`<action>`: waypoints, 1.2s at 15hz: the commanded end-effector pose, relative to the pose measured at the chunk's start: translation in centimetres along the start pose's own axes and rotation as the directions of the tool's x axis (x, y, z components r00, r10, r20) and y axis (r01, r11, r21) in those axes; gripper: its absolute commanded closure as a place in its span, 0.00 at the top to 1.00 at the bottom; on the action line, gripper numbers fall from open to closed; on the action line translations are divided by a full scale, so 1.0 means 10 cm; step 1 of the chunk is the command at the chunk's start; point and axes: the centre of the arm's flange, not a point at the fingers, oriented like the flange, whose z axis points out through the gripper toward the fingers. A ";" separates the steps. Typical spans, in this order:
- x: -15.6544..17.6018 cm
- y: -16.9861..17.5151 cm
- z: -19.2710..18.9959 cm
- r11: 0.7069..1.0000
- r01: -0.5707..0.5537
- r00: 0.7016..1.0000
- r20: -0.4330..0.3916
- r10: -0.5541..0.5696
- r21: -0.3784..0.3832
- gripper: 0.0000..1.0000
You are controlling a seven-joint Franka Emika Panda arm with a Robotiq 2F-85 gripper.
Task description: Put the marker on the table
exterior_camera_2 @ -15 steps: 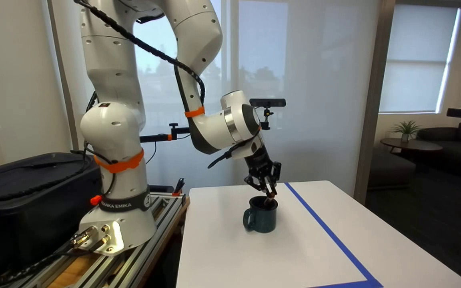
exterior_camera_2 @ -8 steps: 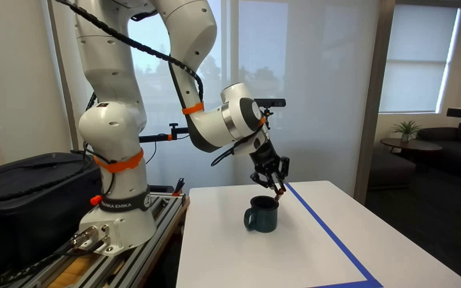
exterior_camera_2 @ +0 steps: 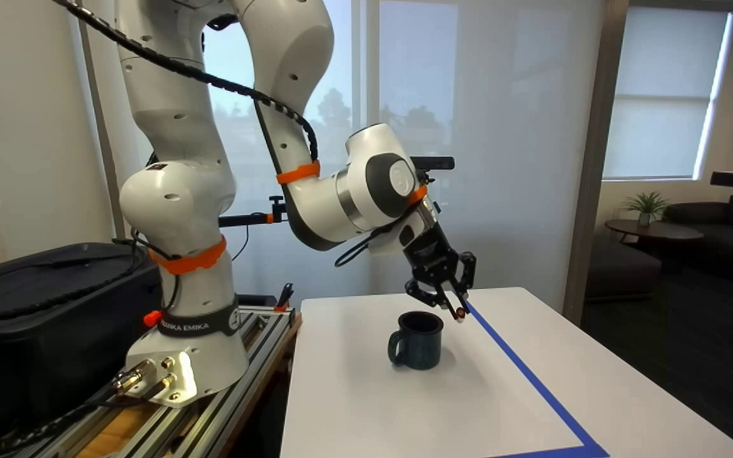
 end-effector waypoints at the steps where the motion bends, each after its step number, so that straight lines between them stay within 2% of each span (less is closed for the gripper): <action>1: 0.23 0.15 0.08 0.994 -0.112 0.993 0.025 0.112 -0.017 0.05; 11: 0.63 0.61 0.71 0.955 -0.257 0.961 0.069 0.269 -0.150 0.05; 18: 0.76 0.80 1.07 0.932 -0.283 0.950 0.063 0.304 -0.226 0.05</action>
